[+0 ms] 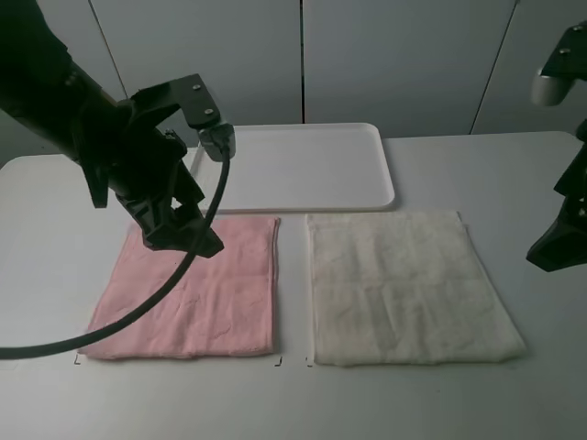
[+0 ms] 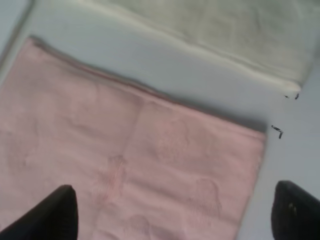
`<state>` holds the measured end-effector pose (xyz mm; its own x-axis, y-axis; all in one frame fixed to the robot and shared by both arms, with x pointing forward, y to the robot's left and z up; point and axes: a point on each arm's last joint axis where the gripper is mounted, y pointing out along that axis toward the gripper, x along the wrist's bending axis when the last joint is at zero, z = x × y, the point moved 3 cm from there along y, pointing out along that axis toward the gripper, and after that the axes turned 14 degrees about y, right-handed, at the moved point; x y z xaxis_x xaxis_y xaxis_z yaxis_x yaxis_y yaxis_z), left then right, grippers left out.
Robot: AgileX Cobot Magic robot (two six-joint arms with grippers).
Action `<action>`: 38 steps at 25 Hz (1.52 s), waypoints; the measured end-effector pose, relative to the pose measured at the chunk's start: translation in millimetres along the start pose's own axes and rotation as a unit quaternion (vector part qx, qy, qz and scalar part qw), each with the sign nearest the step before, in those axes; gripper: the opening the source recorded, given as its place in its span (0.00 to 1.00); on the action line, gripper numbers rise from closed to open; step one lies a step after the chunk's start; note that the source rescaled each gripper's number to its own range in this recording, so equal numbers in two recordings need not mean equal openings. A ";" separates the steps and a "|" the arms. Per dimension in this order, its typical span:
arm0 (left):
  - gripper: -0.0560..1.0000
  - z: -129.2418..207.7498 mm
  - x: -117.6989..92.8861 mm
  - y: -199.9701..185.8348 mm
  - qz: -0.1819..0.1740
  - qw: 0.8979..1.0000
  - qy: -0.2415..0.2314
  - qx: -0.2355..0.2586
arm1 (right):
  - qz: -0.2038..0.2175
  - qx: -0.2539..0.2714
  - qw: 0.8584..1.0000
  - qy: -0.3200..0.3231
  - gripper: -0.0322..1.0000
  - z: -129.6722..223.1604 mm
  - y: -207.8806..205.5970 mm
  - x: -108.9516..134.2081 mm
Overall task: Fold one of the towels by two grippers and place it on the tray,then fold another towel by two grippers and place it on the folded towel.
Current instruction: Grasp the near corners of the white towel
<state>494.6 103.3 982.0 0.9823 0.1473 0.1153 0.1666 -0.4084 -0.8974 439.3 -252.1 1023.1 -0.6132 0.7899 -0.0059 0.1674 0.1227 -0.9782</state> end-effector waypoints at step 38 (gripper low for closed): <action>0.99 -80.9 -116.1 163.9 0.121 0.943 0.210 0.230 | 0.022 0.048 0.998 -0.035 1.00 15.3 17.1 -5.5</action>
<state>414.8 -53.7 856.0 0.9498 -0.3096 -0.0443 -0.0260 0.0630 -0.9977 433.8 -263.5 1003.2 -0.6596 0.7492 -0.0601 0.1223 0.0281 -0.9921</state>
